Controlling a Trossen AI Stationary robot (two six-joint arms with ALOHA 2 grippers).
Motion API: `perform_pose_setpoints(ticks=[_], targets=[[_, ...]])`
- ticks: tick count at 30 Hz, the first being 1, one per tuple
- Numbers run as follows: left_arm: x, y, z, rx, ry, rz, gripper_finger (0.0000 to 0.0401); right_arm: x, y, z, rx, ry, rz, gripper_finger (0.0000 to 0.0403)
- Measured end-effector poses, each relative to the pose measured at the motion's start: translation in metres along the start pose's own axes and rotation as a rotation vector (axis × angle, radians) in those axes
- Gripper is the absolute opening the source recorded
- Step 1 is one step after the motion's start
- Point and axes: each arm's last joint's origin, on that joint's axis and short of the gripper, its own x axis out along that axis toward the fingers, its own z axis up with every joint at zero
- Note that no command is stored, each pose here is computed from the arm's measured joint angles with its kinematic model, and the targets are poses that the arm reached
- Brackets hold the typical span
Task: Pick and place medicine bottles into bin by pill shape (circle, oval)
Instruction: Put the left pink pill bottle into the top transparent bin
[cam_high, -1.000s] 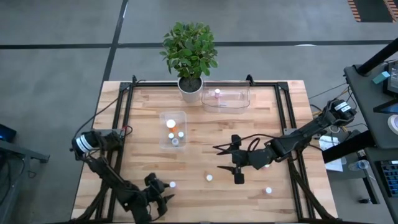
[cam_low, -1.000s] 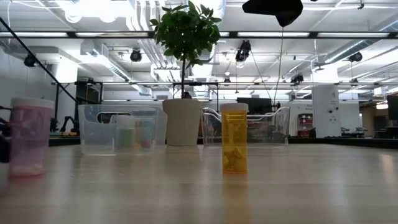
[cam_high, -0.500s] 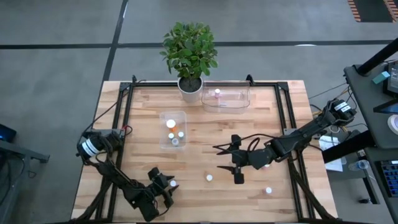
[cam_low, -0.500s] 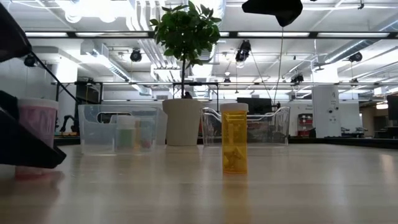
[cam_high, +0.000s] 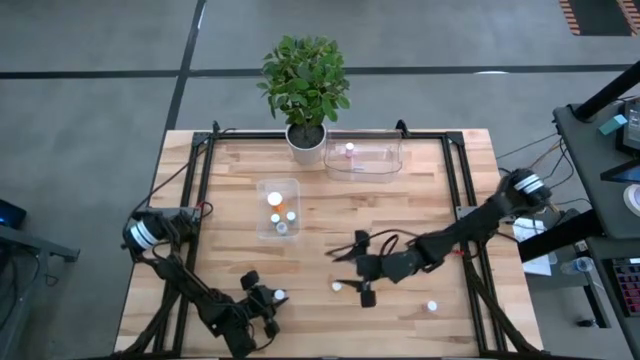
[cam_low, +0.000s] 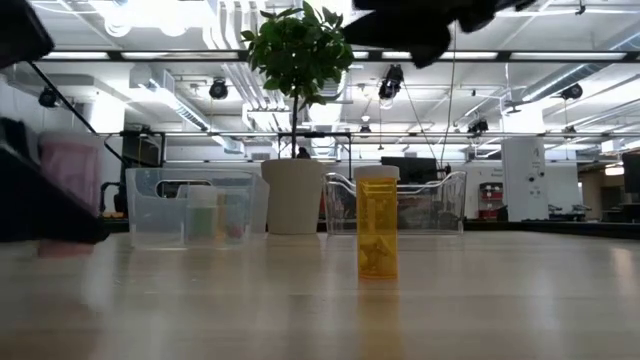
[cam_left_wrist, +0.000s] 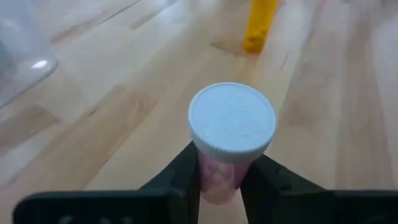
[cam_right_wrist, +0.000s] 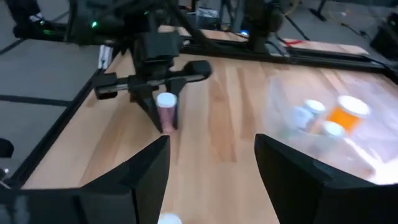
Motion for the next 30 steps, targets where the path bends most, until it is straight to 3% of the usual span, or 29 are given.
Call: perform_pose_setpoints(ticks=[7,14,30], targets=[[-0.001,-0.002,0.024,0.076,0.026,-0.029,0.008,0.056,0.012,0.009,-0.044,-0.017,0.071,0.0226],[-0.008,0.0,0.046,0.17,0.005,-0.051,0.0081,0.099,0.02,0.014,-0.119,-0.011,0.06,0.0226],[-0.006,0.0,0.054,0.247,-0.03,-0.032,0.0082,0.131,0.021,0.008,-0.069,-0.007,0.136,0.0226]])
